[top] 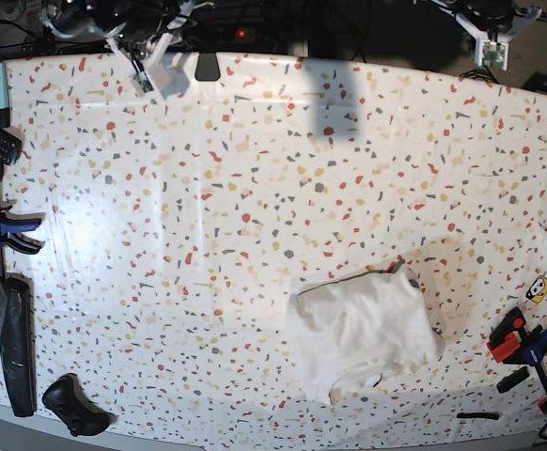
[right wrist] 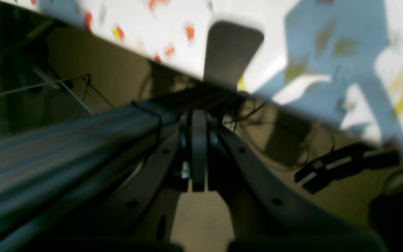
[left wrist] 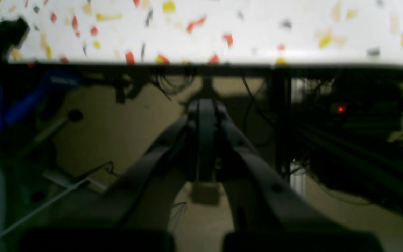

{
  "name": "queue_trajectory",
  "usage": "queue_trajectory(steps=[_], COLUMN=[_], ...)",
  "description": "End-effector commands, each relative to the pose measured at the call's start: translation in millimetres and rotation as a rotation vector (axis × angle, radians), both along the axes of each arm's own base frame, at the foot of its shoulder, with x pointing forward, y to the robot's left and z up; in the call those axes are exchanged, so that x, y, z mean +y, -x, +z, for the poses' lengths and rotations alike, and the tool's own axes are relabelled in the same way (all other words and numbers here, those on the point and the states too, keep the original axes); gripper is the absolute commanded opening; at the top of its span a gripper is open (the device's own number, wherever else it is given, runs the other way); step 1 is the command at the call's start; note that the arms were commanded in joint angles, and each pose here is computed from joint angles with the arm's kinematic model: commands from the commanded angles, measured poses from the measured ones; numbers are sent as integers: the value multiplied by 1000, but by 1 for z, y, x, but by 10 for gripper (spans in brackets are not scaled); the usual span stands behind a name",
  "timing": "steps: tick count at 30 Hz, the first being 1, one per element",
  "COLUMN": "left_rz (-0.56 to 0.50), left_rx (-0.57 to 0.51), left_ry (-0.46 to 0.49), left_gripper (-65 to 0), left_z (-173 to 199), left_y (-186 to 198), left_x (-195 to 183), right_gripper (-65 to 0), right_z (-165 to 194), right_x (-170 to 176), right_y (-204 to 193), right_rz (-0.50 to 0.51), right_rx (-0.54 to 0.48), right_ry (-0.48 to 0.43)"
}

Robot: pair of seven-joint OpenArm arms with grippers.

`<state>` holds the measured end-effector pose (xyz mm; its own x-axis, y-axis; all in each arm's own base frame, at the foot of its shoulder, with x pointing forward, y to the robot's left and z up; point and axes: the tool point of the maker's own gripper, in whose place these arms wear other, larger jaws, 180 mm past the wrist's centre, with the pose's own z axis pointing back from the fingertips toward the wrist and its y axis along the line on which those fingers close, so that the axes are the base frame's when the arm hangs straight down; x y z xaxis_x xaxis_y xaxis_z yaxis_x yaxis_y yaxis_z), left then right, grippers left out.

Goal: Fold the T-shirt properly

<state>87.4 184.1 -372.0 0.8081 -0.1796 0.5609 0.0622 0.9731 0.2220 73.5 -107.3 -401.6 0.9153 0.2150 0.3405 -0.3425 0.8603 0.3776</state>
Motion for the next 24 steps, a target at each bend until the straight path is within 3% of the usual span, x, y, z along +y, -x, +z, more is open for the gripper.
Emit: queue_trajectory(steps=[1,5,12,17,24], left_rz=[-9,-2,30,34,65], left_rx=[-24,-1,73,100,156], left_ry=[-6,16,55,52,69], left_gripper=[-650,-650,-650,-650,-650], left_z=[7,4,-18,-40,-73], left_y=[0,9,28,43,60], left_x=[0,-2,-3,2,7], right_gripper=[-650,-650,-650,-650,-650], right_z=[5,2,-7,-14,-58], right_x=[2,1,-14,-14,-23], right_y=[4,28,65,76,115], right_rz=[-2,-12,-2,-36,-144], right_rx=[-9,32,84,99,218], right_ry=[-17,-12,86,63,37])
